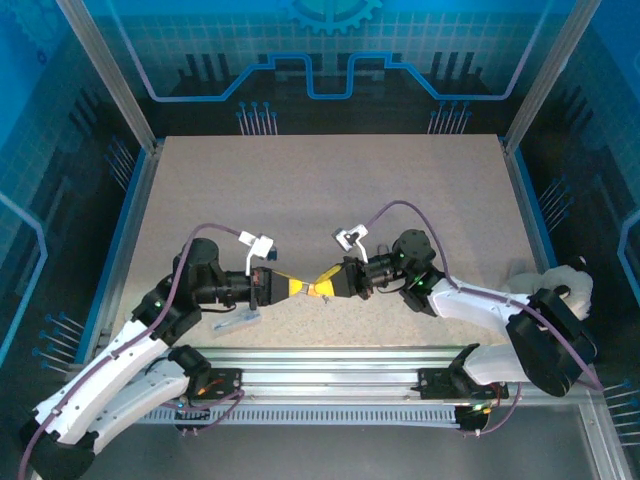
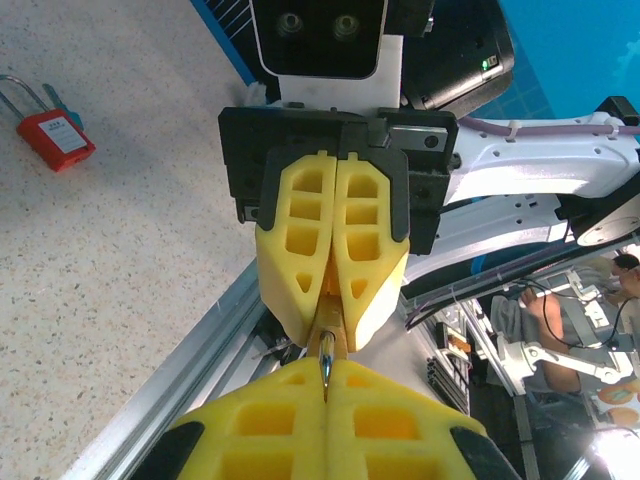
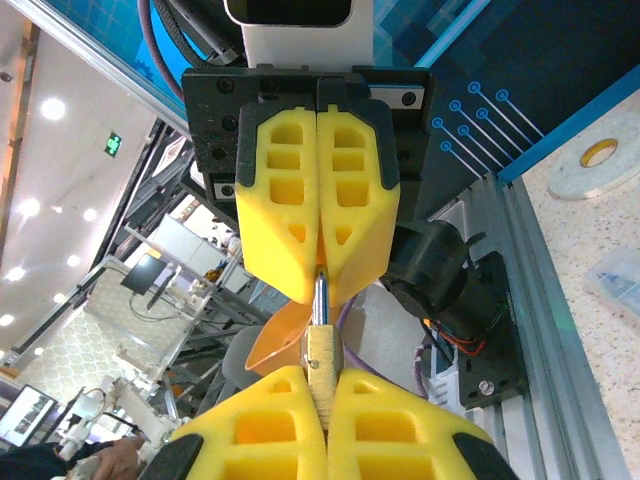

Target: Lock with the key

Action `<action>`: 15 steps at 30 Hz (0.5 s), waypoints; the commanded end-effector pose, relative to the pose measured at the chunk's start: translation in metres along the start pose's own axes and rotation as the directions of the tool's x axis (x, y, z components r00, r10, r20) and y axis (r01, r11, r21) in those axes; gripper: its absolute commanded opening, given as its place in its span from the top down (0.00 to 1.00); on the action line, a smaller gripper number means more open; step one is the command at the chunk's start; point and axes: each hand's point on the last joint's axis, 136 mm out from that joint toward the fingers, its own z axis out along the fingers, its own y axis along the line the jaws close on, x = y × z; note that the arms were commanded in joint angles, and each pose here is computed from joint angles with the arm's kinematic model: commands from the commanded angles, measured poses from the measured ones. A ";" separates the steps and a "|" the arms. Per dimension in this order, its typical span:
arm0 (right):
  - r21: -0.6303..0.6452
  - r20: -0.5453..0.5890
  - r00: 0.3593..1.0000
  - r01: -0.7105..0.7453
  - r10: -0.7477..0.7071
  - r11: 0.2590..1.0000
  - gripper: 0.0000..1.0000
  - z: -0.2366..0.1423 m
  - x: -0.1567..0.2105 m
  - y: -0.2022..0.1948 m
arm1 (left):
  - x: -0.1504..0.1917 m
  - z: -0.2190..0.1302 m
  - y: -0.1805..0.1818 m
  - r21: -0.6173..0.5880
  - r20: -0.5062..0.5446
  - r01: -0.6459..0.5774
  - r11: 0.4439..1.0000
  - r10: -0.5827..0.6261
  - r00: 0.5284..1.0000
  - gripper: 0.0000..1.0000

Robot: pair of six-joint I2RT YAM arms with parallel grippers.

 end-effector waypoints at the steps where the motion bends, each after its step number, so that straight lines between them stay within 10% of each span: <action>1: -0.061 0.039 0.997 0.070 -0.068 0.996 1.00 0.010 -0.021 0.026 | 0.007 0.005 0.005 0.006 -0.014 0.019 1.000 -0.019 1.000 1.00; 15: -0.006 0.042 0.993 0.112 -0.111 0.994 1.00 0.032 -0.023 0.020 | 0.008 0.010 0.008 0.039 0.031 0.030 0.999 -0.032 0.999 1.00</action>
